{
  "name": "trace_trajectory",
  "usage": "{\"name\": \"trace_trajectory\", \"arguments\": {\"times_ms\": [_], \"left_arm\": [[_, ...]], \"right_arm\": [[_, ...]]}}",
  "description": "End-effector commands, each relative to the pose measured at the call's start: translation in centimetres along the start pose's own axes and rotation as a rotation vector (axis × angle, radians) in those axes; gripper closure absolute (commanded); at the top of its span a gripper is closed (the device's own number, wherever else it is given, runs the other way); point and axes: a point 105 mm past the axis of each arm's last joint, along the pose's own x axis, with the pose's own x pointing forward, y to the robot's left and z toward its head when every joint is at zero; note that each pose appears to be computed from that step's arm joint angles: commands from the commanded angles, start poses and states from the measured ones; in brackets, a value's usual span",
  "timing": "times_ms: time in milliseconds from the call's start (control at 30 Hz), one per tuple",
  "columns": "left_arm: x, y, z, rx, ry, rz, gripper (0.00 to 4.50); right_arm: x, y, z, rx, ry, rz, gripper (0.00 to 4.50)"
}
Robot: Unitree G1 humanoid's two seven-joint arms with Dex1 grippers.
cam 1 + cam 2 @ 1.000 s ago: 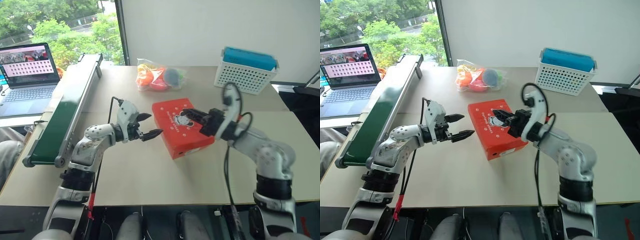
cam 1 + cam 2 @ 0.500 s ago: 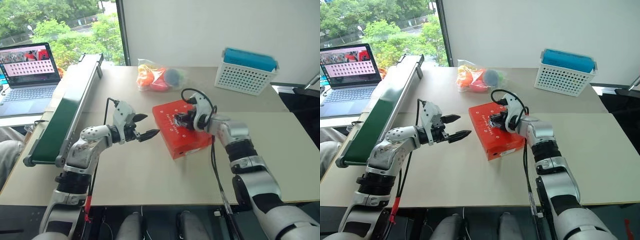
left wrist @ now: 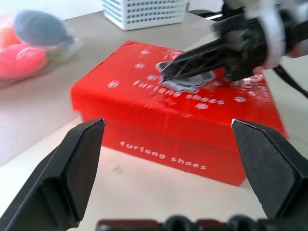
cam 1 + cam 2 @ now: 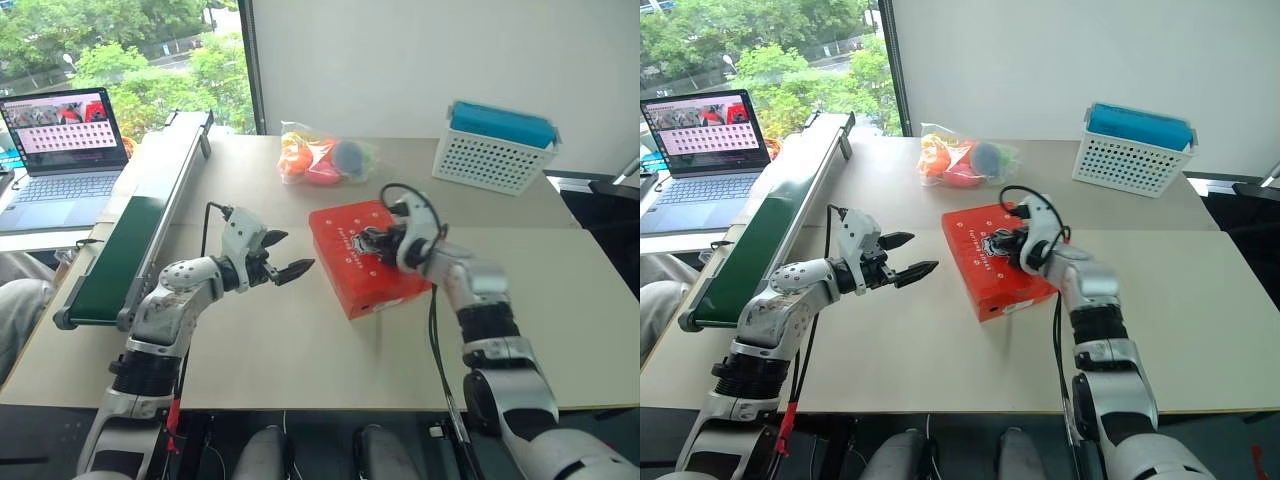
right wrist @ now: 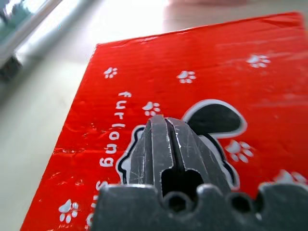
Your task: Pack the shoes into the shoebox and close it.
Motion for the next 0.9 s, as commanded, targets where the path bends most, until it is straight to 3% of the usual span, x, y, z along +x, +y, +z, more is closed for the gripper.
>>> {"name": "trace_trajectory", "arguments": {"times_ms": [33,200,300,367,433,600,900], "left_arm": [[-0.2,0.3,1.4,0.016,-0.074,0.047,0.0],[-0.4,1.9,0.5,-0.033,-0.079,0.177,0.0],[-1.3,4.9,-0.4,-0.079,-0.096,0.4,0.0],[-1.8,6.1,-0.7,-0.105,-0.11,0.499,0.0],[-2.8,7.9,-1.0,-0.086,-0.122,0.688,0.0],[-3.5,8.5,-2.1,-0.094,-0.132,0.804,0.0],[-2.9,8.6,-3.4,-0.139,-0.101,0.729,0.0]], "right_arm": [[-4.2,0.7,3.9,0.006,-0.154,0.022,4.44],[-10.5,-4.2,2.7,-0.163,-0.118,-0.302,4.44],[-15.6,-10.1,2.0,-0.283,-0.083,-0.675,4.44],[-17.0,-11.5,2.0,-0.315,-0.086,-0.785,4.44],[-18.0,-11.7,3.3,-0.363,-0.179,-0.862,4.44],[-18.9,-11.7,4.1,-0.395,-0.291,-0.91,4.44],[-18.3,-12.2,1.6,-0.387,-0.241,-0.9,4.44]]}}
